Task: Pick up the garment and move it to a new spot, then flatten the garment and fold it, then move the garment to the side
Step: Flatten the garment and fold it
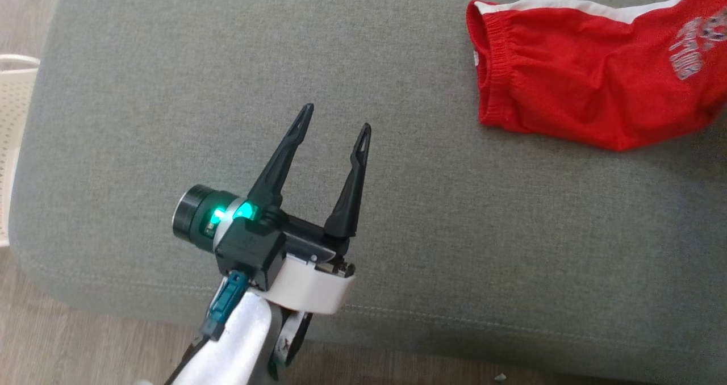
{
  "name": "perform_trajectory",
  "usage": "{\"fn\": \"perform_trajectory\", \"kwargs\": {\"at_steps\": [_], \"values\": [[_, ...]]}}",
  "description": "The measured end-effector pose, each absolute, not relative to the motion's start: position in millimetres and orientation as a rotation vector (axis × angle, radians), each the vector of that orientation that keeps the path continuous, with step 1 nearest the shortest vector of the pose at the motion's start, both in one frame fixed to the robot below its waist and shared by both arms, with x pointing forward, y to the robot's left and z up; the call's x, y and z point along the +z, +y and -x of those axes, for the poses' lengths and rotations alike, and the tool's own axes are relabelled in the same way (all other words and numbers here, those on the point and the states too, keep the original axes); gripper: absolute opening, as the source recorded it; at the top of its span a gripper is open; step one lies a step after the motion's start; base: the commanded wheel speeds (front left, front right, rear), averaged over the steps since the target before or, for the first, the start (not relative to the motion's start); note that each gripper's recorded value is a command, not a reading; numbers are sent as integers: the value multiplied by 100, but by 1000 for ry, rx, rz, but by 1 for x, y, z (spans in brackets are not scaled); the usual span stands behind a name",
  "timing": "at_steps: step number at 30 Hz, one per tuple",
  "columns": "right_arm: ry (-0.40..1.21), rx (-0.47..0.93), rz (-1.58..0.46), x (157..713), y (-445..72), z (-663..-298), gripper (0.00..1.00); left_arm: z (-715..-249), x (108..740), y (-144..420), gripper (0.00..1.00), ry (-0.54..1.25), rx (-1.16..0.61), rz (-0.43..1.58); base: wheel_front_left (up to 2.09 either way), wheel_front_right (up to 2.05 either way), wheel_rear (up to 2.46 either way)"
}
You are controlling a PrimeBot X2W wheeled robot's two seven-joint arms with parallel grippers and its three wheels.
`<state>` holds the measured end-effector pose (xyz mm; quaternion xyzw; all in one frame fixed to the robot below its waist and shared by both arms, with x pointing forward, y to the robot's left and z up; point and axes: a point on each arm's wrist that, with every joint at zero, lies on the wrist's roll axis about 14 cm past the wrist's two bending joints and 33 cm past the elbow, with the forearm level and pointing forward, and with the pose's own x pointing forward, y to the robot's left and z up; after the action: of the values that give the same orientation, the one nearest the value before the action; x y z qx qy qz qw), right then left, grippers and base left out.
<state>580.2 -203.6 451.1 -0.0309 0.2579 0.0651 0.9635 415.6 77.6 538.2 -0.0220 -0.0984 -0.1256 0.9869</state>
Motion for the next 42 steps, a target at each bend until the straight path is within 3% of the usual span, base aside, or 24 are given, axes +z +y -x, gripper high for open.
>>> {"fn": "perform_trajectory", "kwargs": {"at_steps": [12,20,21,22,23,27,31,36,42], "values": [[462,422,206,479,-95,-565,0,-407,547,81,100,-215,-247,39,0,0,0],[517,599,220,458,-30,-537,0,-404,545,90,100,-204,-214,46,0,0,0],[528,615,206,454,-24,-532,12,-404,545,91,100,-204,-211,46,0,0,0],[546,629,186,448,-18,-527,73,-404,545,91,100,-203,-210,45,0,0,0],[567,644,157,442,-12,-520,100,-404,545,91,100,-203,-209,45,0,0,0],[584,668,12,431,5,-500,100,-403,545,92,100,-201,-208,50,0,0,0],[403,625,-89,468,-2,-513,100,-403,546,91,100,-204,-207,52,0,0,0],[154,497,-119,514,-47,-521,100,-397,547,99,100,-204,-169,58,0,0,0],[-34,342,-61,522,-110,-487,100,-386,546,116,100,-198,-96,56,0,0,0]]}}
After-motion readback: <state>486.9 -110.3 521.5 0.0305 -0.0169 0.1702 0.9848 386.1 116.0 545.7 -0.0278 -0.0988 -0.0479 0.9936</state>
